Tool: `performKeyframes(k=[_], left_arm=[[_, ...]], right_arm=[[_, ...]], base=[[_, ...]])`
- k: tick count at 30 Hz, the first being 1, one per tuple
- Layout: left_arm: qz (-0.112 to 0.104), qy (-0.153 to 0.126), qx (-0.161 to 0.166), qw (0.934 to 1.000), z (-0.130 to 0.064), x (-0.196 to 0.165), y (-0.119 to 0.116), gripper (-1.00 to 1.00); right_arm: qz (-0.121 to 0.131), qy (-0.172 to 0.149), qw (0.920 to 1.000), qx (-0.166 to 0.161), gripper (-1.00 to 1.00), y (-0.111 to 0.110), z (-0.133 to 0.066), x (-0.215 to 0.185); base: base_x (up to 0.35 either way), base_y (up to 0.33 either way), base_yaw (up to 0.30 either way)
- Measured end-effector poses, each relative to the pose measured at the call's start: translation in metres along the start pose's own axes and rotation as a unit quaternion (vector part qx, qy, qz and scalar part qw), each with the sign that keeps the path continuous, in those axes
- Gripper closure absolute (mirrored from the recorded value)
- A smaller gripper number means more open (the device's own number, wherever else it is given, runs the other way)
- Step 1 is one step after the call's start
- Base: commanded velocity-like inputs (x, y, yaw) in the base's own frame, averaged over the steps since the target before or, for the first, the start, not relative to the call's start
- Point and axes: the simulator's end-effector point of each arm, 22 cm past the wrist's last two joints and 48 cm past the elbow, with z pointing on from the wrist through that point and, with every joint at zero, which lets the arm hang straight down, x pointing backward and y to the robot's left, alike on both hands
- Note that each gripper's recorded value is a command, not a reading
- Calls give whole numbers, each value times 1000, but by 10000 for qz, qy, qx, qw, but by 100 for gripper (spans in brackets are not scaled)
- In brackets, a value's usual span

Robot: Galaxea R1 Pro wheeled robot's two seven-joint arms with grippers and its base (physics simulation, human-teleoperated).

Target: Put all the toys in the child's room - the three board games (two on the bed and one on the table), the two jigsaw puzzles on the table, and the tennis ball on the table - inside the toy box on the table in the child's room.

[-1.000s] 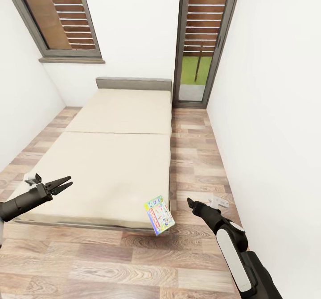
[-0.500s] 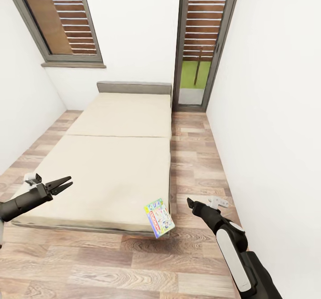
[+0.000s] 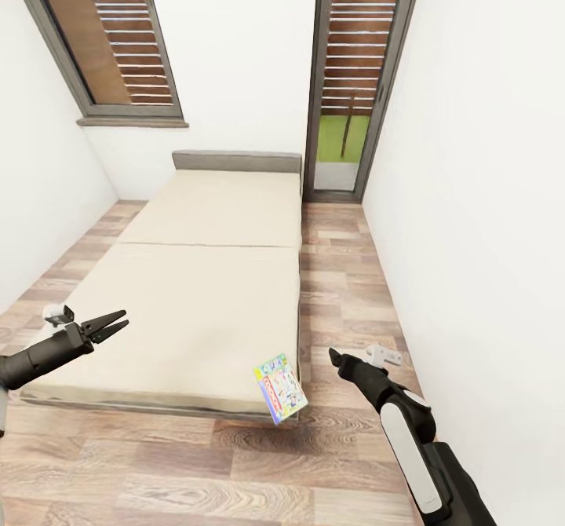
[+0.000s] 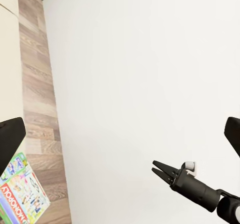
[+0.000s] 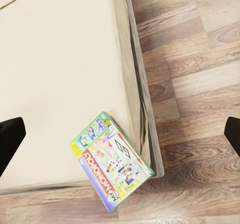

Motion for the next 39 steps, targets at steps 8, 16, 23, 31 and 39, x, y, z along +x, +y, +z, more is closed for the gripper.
performKeyframes(k=[8, 16, 23, 31, 39], left_arm=[[43, -27, 29, 10000, -1, -3, -6, -100], [208, -32, 78, 9997, 0, -5, -13, -100], [301, -33, 122, 9995, 1, -6, -19, -100], [335, -47, 164, 9993, 0, -8, -26, -100], [371, -71, 207, 9991, 1, -11, -29, -100]], right_arm=[[-7, -5, 10000, 3, -100, 0, -2, -1], [-13, -17, 10000, 8, -100, 1, -4, -2], [-23, -64, 10000, -6, -100, 2, -7, -7], [-29, -120, 9999, -36, -100, 6, -11, -12], [-39, -179, 9998, -62, -100, 8, -11, -17]], base=[[0, 0, 0], [0, 0, 0], [0, 0, 0], [0, 0, 0], [0, 0, 0]])
